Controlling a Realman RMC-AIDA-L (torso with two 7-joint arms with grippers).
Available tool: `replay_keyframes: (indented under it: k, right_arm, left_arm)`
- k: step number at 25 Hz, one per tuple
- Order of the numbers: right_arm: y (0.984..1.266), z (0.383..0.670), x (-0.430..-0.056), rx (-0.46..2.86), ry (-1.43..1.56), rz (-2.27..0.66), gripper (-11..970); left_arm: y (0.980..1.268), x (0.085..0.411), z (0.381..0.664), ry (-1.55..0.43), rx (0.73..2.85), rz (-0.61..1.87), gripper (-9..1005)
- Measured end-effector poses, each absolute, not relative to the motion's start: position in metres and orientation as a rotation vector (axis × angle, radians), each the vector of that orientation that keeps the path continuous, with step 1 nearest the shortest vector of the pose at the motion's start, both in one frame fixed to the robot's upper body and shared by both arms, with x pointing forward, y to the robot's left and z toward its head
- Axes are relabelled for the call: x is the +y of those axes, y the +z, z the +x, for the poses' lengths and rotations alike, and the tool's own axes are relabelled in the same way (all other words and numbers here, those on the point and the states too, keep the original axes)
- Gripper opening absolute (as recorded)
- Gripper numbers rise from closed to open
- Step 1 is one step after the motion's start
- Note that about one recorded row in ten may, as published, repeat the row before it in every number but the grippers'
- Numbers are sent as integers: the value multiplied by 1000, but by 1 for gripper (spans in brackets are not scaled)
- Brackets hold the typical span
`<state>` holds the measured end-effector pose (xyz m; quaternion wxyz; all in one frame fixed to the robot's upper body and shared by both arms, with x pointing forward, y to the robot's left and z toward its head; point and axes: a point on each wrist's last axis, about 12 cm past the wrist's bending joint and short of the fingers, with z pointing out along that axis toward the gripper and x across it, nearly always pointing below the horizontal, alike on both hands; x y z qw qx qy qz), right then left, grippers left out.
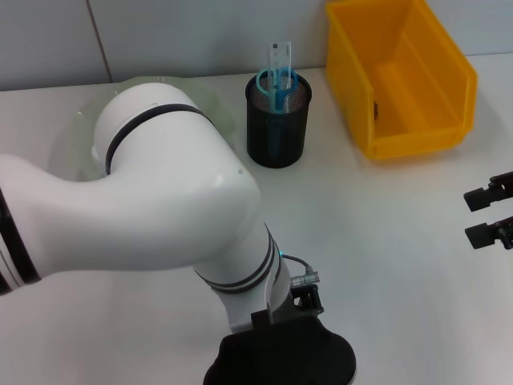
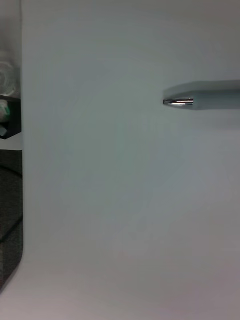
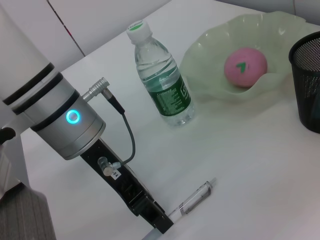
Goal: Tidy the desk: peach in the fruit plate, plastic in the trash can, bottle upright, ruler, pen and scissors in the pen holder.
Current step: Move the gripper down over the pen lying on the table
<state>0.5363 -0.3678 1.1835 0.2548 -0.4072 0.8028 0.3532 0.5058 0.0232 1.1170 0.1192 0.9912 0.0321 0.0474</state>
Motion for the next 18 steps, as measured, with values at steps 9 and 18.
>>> replay_keyframes:
  k: [9, 18]
  right_arm:
    - [1183, 537, -367, 2180, 960, -1108, 769]
    - [1183, 537, -367, 2181, 960, -1108, 768]
  left_arm:
    - [1116, 24, 505, 130, 82, 2896, 299]
    - [1117, 23, 504, 131, 77, 2890, 278]
